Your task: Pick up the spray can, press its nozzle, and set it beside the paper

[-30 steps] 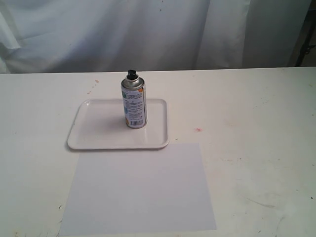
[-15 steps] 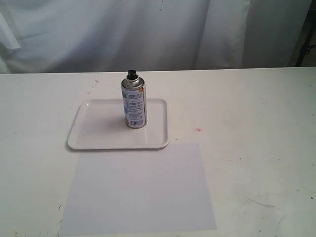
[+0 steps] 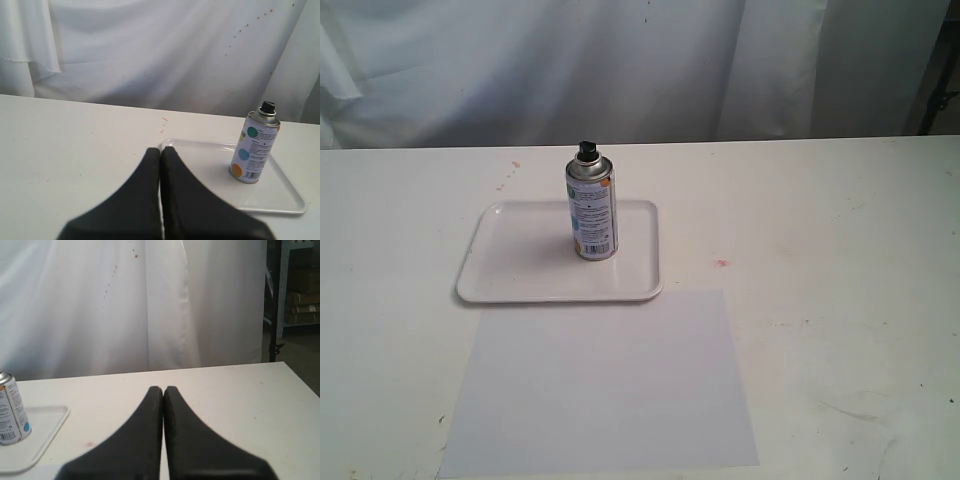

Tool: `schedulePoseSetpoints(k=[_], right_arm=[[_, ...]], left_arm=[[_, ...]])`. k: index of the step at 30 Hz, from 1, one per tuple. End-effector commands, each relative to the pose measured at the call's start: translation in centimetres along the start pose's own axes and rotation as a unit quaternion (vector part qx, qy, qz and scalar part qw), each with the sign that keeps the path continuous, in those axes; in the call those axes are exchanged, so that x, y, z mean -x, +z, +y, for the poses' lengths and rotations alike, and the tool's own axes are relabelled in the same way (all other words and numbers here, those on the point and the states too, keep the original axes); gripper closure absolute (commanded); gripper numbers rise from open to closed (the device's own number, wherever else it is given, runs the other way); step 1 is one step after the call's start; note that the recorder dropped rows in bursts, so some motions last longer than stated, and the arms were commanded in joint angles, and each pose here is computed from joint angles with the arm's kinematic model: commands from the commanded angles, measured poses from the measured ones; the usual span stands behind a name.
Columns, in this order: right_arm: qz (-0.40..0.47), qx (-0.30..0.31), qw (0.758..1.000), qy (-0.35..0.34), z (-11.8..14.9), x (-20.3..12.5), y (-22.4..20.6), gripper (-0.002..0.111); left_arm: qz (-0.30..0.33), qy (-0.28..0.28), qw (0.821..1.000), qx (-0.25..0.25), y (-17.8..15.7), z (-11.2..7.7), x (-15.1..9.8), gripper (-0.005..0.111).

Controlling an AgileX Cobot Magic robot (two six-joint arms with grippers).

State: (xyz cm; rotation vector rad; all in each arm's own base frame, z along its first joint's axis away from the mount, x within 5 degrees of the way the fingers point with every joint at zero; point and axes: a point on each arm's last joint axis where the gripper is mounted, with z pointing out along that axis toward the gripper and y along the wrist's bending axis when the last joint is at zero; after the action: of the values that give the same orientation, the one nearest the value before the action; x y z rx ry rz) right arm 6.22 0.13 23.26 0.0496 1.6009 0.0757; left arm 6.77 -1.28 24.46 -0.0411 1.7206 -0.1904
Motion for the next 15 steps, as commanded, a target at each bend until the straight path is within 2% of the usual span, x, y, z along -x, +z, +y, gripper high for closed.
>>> schedulePoseSetpoints(k=[1, 7, 15], right_arm=[[0.023, -0.003, 1.0, -0.003, -0.1, -1.4, 0.0, 0.108], [0.055, -0.005, 0.998, -0.005, -0.3, -3.7, 0.2, 0.108], [0.053, -0.013, 0.999, -0.005, -0.4, -3.9, -0.3, 0.108]], left_arm=[[-0.003, -0.001, 1.0, 0.003, 0.0, 0.1, 0.0, 0.107], [-0.003, -0.001, 1.0, 0.003, 0.0, 0.1, 0.0, 0.107], [-0.003, -0.001, 1.0, 0.003, 0.0, 0.1, 0.0, 0.107]])
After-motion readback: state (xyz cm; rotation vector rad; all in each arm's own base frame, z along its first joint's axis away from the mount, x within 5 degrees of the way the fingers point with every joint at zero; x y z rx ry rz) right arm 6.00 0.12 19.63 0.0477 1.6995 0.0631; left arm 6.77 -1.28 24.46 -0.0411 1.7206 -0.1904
